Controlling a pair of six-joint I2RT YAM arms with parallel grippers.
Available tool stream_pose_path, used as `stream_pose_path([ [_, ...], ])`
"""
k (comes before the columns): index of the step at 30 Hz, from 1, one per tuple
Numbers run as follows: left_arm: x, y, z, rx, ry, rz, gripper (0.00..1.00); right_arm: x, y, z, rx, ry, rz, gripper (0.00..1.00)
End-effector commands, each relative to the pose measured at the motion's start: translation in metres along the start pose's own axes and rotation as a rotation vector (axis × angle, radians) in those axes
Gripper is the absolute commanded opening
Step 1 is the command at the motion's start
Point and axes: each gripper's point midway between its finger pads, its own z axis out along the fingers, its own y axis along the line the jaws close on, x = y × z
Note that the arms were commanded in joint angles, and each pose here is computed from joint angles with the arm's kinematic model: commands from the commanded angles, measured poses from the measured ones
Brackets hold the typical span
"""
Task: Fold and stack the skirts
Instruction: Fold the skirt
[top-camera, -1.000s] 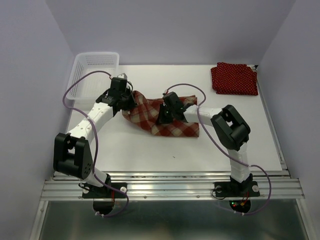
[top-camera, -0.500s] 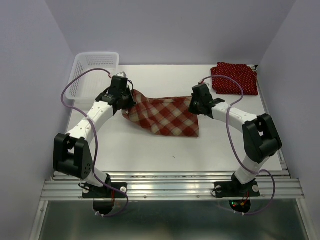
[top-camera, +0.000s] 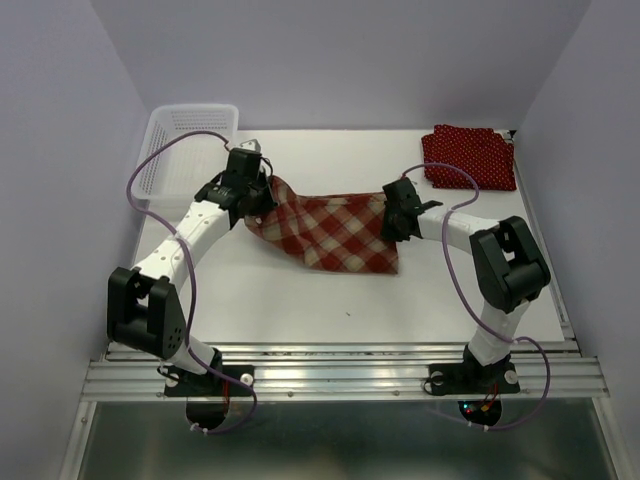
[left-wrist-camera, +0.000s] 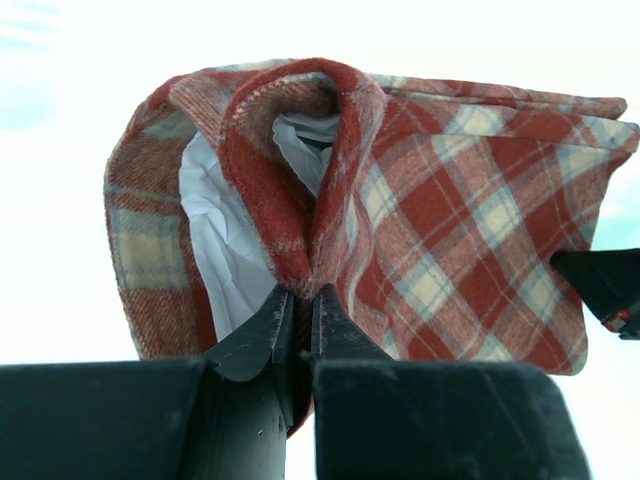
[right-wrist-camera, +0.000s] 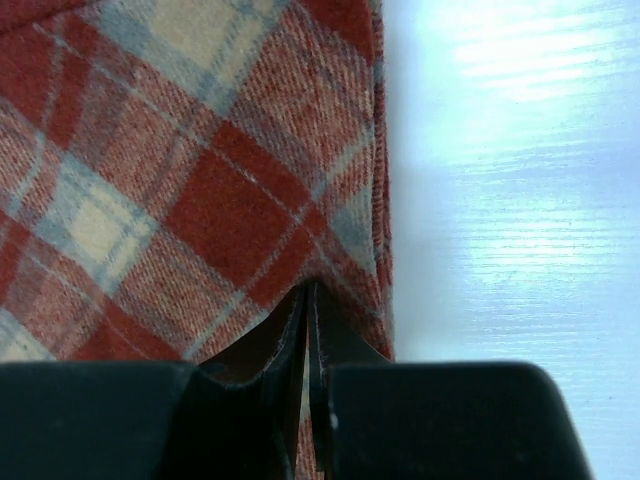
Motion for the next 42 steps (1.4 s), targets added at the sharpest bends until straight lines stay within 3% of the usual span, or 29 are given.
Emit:
stream_pose_path([
  [1,-0.036,-0.033,-0.022,0.077,-0.114,0.034,0.0,0.021,-0.013,0.009,0.049,0.058,-0.03,0.09],
  [11,-0.017,-0.15,-0.02,0.329,-0.054,0.14,0.0,0.047,-0.002,0.017,-0.046,0.13,-0.014,0.08],
  [24,0.017,-0.242,-0.003,0.473,0.04,0.197,0.0,0.049,-0.001,0.014,-0.115,0.148,0.037,0.09],
  [34,0.036,-0.291,0.005,0.563,0.103,0.204,0.0,0.053,0.0,0.012,-0.192,0.157,0.063,0.09],
  [42,0.053,-0.282,0.03,0.49,0.146,0.2,0.0,0.029,0.004,-0.009,-0.269,0.098,0.077,0.09],
])
